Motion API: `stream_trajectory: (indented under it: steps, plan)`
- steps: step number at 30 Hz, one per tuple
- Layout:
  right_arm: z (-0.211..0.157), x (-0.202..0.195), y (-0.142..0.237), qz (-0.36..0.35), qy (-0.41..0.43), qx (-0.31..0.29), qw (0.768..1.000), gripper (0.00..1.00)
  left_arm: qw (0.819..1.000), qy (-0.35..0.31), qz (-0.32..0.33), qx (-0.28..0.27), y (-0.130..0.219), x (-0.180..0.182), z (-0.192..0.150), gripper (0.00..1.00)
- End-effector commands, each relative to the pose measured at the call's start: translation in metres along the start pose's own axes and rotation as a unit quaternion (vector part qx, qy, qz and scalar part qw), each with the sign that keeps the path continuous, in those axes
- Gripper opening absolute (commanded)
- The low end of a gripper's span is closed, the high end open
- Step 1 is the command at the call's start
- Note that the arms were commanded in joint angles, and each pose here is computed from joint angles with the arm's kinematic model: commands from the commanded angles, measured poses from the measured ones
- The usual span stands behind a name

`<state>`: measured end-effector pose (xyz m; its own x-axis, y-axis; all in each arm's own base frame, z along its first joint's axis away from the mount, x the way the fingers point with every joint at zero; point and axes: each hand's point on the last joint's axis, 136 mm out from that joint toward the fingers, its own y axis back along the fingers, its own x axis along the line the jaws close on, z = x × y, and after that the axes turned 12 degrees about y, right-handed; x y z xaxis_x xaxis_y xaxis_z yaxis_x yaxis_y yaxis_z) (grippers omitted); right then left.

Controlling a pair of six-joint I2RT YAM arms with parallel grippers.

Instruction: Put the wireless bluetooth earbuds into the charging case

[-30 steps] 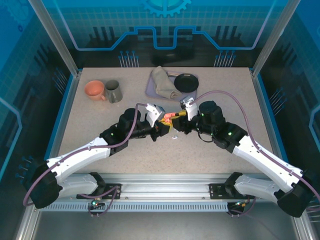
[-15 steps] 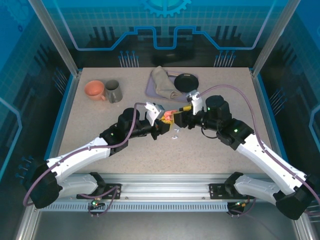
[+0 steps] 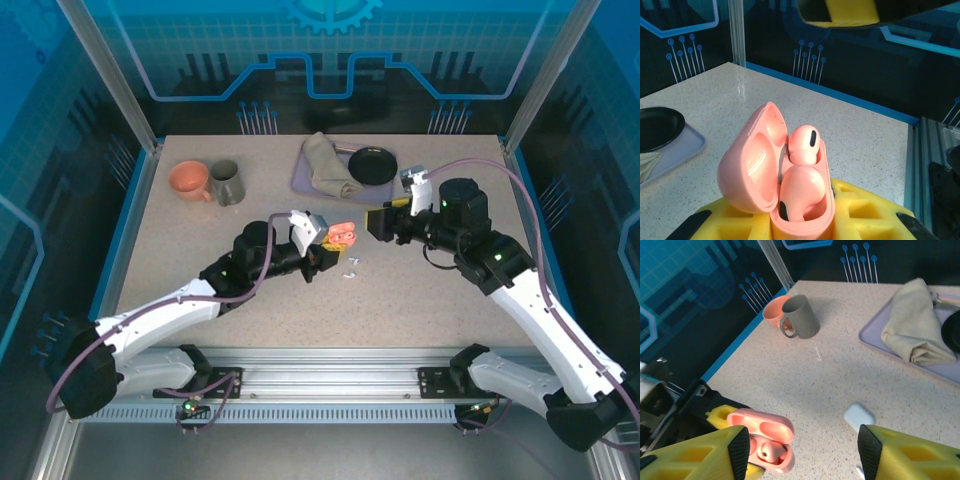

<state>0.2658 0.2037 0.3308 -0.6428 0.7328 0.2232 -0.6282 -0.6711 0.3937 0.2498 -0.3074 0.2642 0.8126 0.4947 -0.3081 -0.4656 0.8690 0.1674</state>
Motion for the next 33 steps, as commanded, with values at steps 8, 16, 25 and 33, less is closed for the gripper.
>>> stream_trajectory:
  steps: [8, 16, 25, 33]
  plan:
    - [-0.011, -0.009, -0.026, -0.009, -0.073, 0.123, 0.99, 0.63, 0.993, -0.1, -0.052, -0.021, 0.012, -0.026, 0.014, 0.0]
    - [-0.035, -0.001, -0.043, 0.017, -0.106, 0.17, 0.98, 0.63, 0.991, -0.118, -0.065, -0.012, 0.012, -0.032, 0.014, 0.0]
    - [-0.045, 0.0, -0.042, 0.02, -0.117, 0.186, 0.975, 0.63, 0.99, -0.121, -0.066, 0.001, 0.009, -0.031, 0.01, 0.0]
    - [-0.028, 0.012, -0.043, 0.061, -0.133, 0.151, 0.978, 0.63, 0.989, -0.135, -0.059, 0.011, 0.008, -0.028, 0.008, 0.0]
